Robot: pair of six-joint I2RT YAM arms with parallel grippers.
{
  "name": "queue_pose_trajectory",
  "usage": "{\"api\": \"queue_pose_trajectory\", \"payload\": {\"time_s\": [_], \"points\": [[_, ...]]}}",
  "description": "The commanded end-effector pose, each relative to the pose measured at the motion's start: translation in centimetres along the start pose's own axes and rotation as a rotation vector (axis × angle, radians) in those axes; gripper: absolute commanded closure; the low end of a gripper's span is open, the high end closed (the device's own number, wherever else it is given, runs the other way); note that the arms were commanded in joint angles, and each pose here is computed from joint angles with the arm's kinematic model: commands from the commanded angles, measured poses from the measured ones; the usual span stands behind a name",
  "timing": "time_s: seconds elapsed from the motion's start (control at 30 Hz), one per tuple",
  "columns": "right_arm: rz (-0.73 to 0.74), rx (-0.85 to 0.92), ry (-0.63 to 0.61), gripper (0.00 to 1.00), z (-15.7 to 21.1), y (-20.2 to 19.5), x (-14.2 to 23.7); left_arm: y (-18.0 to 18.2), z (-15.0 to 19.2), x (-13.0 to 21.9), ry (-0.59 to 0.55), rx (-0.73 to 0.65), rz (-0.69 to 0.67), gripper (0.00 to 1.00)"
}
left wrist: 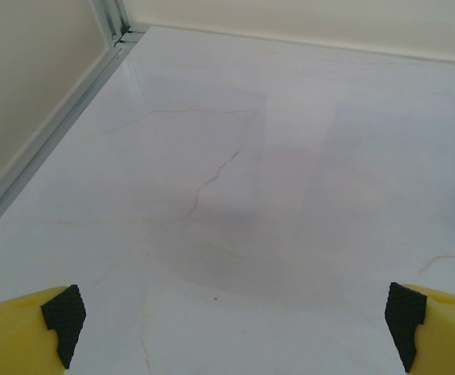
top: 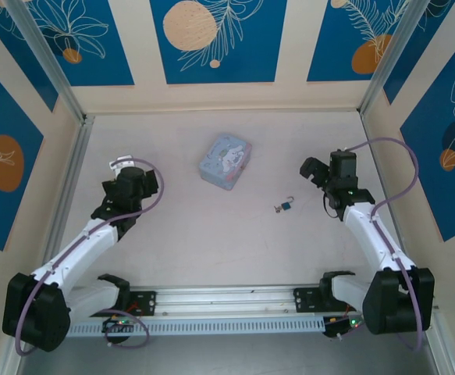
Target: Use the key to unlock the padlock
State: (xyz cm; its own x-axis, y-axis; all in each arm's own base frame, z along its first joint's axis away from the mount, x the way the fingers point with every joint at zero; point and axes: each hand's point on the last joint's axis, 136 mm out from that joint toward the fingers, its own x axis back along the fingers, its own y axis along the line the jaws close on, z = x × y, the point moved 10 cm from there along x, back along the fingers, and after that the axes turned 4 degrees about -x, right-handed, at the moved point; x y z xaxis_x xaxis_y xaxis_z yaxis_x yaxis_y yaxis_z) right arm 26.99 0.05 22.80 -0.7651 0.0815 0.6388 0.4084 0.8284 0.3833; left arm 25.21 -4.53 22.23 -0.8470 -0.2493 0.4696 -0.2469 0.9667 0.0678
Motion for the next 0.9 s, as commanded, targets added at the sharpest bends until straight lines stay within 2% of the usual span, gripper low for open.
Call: {"api": "queue_pose_trajectory", "payload": {"time_s": [0.0, 0.13, 0.43, 0.57, 0.67, 0.8, 0.83, 0.87], "points": [[0.081, 0.117, -0.187, 0.0, -2.9, -0.2, -0.7, 0.6, -0.8, -0.8, -0.113, -0.027, 0.049, 0.0], [0.05, 0.167, -0.298, 0.01, -2.5, -0.9, -2.6, 1.2, 0.2, -2.3, -0.16, -0.068, 0.082, 0.0], [-0.117, 0.287, -0.246, 0.01, 0.4, -1.2, -6.1, 0.7, 3.0, -5.5, -0.195, -0.216, 0.103, 0.0], [-0.202, 0.331, -0.252, 0.01, 1.1, -1.1, -5.6, 1.4, 4.8, -6.7, -0.212, -0.171, 0.113, 0.0], [-0.213, 0.336, -0.271, 0.0, 2.7, -1.8, -5.6, 1.7, 5.7, -7.5, -0.208, -0.149, 0.124, 0.0], [-0.199, 0.359, -0.373, 0.0, 5.2, -2.6, -6.7, 1.5, 6.6, -8.7, -0.194, -0.148, 0.132, 0.0], [-0.233, 0.383, -0.368, 0.0, 5.5, -2.3, -7.0, 1.4, 6.5, -8.9, -0.176, -0.156, 0.143, 0.0], [-0.233, 0.411, -0.311, 0.01, 5.7, -2.0, -7.5, 1.1, 6.2, -9.1, -0.149, -0.175, 0.169, 0.0]]}}
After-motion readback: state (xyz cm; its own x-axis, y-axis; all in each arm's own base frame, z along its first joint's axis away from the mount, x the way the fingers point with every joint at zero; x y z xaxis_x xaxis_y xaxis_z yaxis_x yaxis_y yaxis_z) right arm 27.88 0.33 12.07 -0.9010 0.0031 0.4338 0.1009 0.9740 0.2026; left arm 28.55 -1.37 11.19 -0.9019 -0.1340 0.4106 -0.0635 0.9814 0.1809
